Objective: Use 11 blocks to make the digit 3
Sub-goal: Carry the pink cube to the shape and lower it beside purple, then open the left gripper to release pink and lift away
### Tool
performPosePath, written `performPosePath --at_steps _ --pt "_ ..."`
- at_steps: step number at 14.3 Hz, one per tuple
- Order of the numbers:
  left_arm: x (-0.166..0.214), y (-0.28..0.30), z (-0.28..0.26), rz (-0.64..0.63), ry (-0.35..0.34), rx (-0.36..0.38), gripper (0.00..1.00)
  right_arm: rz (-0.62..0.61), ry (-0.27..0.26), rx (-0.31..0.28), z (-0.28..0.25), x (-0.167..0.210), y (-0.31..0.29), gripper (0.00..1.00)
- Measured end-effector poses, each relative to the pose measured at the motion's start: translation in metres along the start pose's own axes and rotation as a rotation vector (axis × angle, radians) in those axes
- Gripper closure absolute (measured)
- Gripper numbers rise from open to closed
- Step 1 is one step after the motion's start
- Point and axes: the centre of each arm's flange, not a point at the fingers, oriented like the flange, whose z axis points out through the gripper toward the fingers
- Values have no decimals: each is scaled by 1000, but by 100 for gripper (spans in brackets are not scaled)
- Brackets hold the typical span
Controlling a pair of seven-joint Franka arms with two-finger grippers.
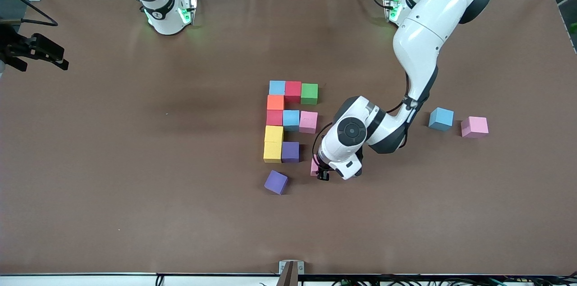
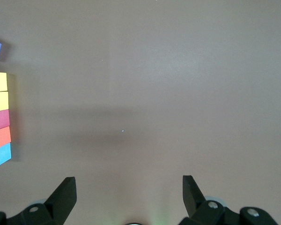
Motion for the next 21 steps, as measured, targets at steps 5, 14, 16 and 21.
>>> performPosePath --at_steps 5,14,16,21 --pt "-12 -7 1 -60 -10 15 45 -4 0 0 0 0 -2 0" --pt "-37 -25 8 -124 6 56 45 -4 1 0 0 0 -2 0" --pt "-37 -26 8 -125 7 56 45 -4 0 0 0 0 -2 0" --pt "-41 -29 10 -118 10 60 45 -4 1 0 0 0 -2 0"
